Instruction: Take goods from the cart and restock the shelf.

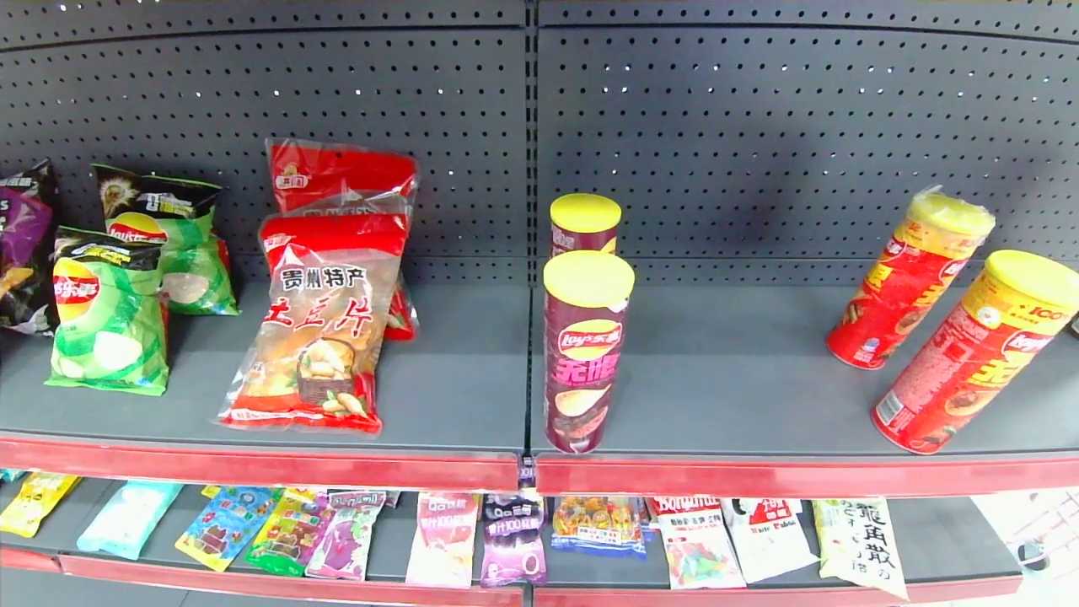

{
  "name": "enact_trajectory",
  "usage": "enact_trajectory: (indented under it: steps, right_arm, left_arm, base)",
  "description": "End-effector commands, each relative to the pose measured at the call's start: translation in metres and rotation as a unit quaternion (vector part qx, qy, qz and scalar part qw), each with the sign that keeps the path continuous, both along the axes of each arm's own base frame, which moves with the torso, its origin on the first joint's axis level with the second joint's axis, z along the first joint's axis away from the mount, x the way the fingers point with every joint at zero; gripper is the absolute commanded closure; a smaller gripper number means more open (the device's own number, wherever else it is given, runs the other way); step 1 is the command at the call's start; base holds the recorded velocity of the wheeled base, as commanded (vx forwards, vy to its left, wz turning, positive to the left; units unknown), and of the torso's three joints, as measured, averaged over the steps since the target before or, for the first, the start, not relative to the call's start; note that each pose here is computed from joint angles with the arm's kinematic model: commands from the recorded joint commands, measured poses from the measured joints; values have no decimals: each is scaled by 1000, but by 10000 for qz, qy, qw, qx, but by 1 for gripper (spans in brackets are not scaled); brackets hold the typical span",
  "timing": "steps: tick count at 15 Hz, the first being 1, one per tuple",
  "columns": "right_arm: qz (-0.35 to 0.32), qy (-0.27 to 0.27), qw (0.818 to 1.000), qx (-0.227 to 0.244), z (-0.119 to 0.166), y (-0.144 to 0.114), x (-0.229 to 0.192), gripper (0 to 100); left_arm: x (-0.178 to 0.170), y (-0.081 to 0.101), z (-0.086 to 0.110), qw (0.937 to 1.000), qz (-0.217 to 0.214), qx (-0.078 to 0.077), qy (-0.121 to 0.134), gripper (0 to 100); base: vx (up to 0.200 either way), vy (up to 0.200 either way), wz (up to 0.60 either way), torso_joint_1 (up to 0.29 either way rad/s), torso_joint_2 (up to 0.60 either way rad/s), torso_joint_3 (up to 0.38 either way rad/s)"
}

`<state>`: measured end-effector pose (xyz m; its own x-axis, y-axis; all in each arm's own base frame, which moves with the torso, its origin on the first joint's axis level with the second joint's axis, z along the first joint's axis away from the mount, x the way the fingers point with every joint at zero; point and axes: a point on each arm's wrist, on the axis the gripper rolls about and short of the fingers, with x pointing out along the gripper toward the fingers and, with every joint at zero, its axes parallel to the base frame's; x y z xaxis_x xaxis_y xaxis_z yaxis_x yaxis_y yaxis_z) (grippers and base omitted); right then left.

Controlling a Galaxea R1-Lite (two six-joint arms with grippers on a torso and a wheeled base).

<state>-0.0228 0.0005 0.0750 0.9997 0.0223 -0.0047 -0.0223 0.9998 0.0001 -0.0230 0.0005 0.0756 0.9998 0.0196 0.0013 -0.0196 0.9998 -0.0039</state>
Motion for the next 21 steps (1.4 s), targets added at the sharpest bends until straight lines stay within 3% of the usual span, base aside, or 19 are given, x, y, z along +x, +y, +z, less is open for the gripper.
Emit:
enact_trajectory:
  steps: [1, 21]
  right_arm:
    - [3, 0, 10000, 0, 0, 0, 0, 0]
    - [19, 0, 10000, 8, 0, 0, 0, 0]
  left_arm:
    - [0, 0, 0, 10000, -6, 4, 6, 0]
    - [0, 0, 0, 10000, 2, 11, 14, 0]
  base:
    - [0, -200, 0, 7, 7, 2]
    - [0, -190, 0, 2, 3, 3]
